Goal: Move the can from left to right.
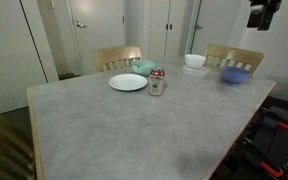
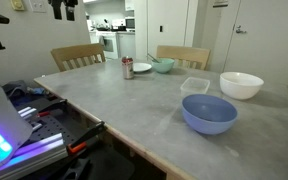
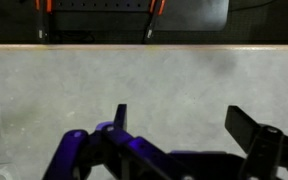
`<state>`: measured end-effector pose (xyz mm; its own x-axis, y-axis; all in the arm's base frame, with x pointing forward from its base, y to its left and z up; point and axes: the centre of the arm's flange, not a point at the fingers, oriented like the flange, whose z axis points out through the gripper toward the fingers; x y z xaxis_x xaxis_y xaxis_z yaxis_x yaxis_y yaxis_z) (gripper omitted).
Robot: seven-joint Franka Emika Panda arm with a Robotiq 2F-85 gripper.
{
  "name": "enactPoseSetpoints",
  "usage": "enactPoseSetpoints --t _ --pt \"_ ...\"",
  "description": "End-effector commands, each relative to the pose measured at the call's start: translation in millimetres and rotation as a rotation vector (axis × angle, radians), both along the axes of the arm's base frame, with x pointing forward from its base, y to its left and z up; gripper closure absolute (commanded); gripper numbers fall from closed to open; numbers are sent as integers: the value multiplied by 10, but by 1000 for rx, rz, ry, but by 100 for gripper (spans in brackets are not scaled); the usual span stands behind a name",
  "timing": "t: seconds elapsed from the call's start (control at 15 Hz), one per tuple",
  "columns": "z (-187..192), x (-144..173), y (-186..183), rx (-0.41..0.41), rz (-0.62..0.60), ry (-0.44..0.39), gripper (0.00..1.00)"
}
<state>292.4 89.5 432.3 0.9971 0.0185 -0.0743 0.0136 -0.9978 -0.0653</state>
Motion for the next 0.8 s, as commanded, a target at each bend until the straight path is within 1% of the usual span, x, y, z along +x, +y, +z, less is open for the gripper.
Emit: enactPoseSetpoints --t 0.0,0.33,0.53,0.73 --pt "-42 -11 -4 3 -4 -7 0" --pt "-3 191 32 -9 38 -60 0" --pt "-64 404 86 -14 110 -77 0" --pt "-157 664 160 -43 196 -84 0"
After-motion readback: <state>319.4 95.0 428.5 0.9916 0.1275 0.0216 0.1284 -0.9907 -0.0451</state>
